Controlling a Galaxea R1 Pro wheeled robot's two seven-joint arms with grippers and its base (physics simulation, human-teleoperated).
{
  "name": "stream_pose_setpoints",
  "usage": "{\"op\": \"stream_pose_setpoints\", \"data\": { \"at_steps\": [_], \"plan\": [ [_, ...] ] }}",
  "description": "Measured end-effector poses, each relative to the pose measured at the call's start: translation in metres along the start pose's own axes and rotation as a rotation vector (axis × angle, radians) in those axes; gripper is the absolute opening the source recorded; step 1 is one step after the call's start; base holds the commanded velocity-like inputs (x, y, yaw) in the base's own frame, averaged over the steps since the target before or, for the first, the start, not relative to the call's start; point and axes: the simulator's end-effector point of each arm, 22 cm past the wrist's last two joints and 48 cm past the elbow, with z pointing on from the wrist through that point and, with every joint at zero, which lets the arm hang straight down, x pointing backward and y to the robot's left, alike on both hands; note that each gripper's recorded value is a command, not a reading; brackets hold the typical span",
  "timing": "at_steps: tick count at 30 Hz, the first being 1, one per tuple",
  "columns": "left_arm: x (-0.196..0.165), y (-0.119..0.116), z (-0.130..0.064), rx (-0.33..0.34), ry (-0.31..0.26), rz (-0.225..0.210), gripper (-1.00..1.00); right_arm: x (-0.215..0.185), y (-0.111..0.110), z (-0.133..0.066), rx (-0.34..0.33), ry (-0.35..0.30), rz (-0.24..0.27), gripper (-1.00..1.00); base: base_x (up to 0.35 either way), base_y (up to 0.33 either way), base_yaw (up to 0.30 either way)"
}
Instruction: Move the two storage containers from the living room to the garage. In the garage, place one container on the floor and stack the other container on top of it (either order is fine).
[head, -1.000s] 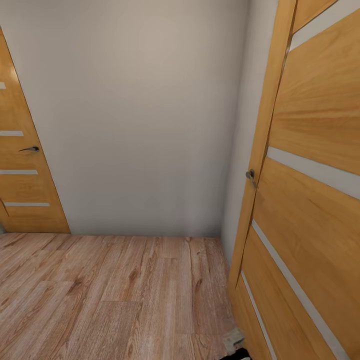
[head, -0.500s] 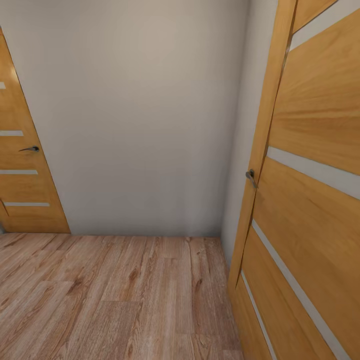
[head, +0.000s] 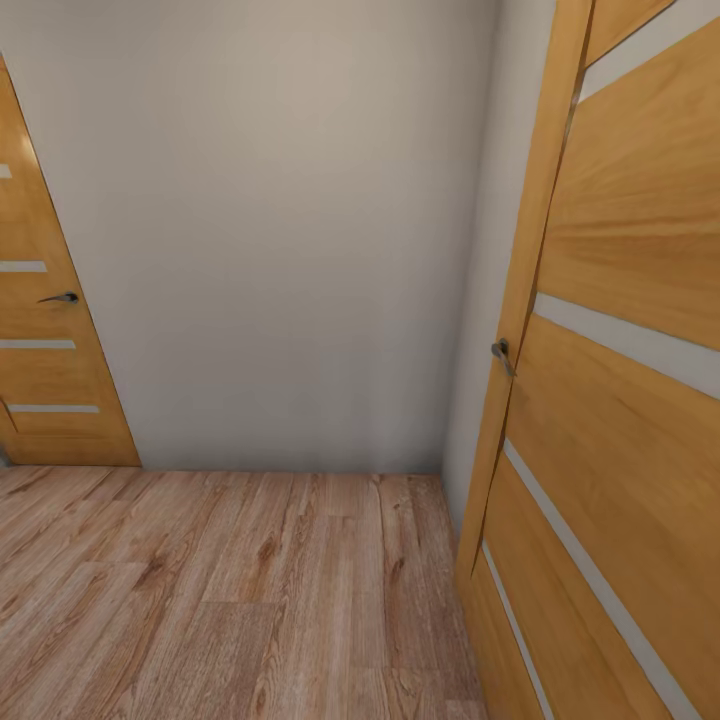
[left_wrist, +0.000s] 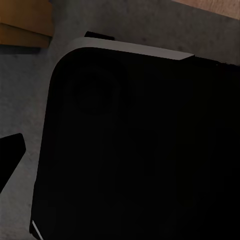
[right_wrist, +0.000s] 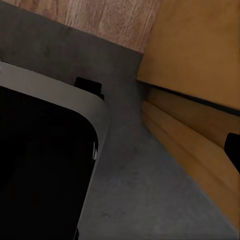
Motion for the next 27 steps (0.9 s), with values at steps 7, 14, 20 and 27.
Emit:
{"op": "stream_pose_setpoints", "data": {
  "at_steps": [7,14,20,27],
  "plan": [
    [0.000,0.000,0.000,0.000,0.000,0.000,1.00,-0.001,0.009,0.000,-0.010,0.002,-0.002,1.00,0.000,0.000,0.002],
    [0.000,-0.001,0.000,0.001,0.000,0.000,1.00,-0.003,0.011,0.000,-0.013,-0.003,-0.007,1.00,0.000,0.000,0.168],
    [0.000,-0.001,0.000,0.001,0.000,0.000,1.00,-0.003,0.012,0.000,-0.014,-0.003,-0.008,1.00,0.000,0.000,0.223],
    [0.000,-0.001,0.000,0.001,-0.001,0.000,1.00,-0.003,0.012,0.000,-0.014,-0.003,-0.008,1.00,0.000,0.000,0.046]
  ]
}}
